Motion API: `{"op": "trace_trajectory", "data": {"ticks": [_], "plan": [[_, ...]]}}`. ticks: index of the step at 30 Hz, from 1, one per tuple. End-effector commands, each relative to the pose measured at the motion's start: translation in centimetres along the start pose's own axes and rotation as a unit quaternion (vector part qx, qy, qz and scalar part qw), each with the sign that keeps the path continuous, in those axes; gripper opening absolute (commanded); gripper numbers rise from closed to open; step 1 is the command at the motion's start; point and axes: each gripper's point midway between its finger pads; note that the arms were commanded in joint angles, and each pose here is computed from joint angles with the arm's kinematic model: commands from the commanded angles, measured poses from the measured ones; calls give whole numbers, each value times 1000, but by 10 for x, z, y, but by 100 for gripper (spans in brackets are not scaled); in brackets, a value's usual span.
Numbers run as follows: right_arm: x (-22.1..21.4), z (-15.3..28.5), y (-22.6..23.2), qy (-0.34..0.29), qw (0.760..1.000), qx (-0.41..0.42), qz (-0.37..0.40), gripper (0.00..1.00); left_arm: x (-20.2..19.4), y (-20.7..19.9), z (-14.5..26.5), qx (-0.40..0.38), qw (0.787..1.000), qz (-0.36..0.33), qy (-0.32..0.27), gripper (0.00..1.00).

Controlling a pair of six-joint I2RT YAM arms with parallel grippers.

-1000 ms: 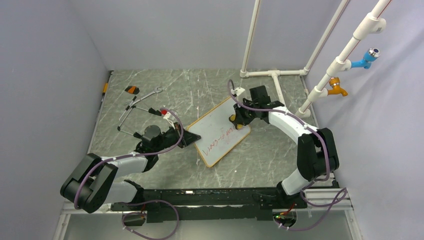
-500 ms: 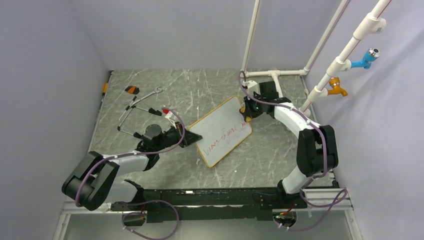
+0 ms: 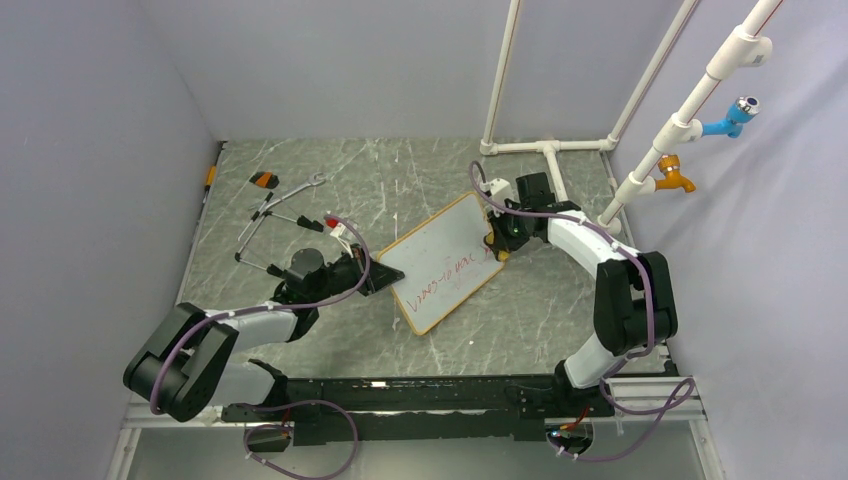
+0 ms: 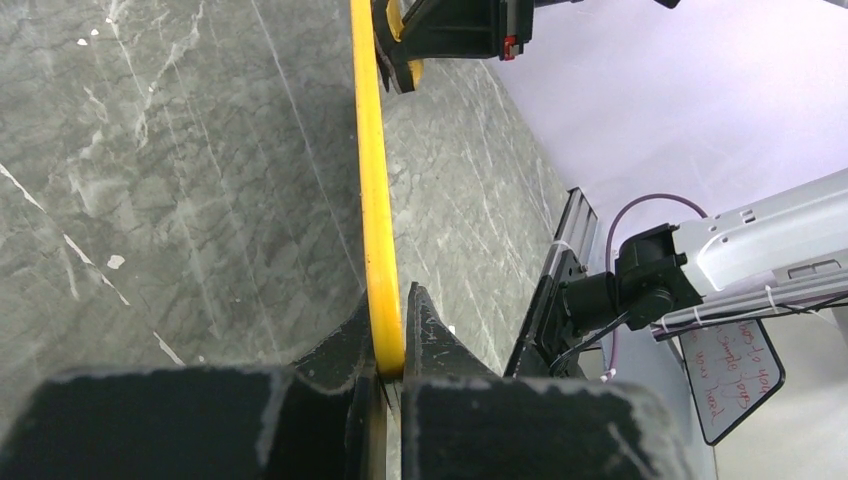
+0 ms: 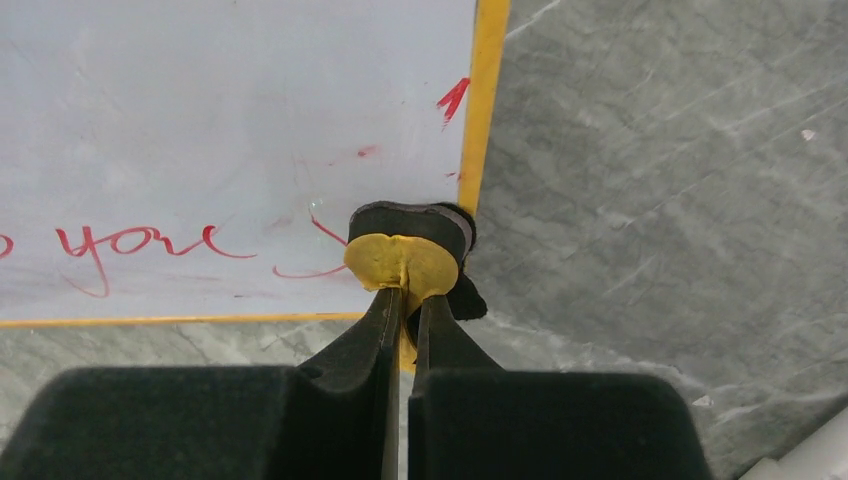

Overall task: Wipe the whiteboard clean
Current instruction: Erase the whiteboard at the center of the board.

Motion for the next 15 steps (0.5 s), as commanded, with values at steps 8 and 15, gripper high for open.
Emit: {"op": "trace_trajectory", "data": {"ticks": [8, 15], "plan": [[57, 13, 17, -37, 999, 31, 12, 0, 20, -64, 1, -150, 986, -75, -8, 0], [111, 17, 20, -75, 997, 34, 9, 0, 20, -65, 0, -153, 985, -74, -6, 0]]}}
Point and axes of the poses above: each gripper's point midway between its finger pads, its own z axis back along the fingers, its own y axis along the line the jaws close on, x = y × z, and after that the axes turned 12 degrees about -z, right-handed
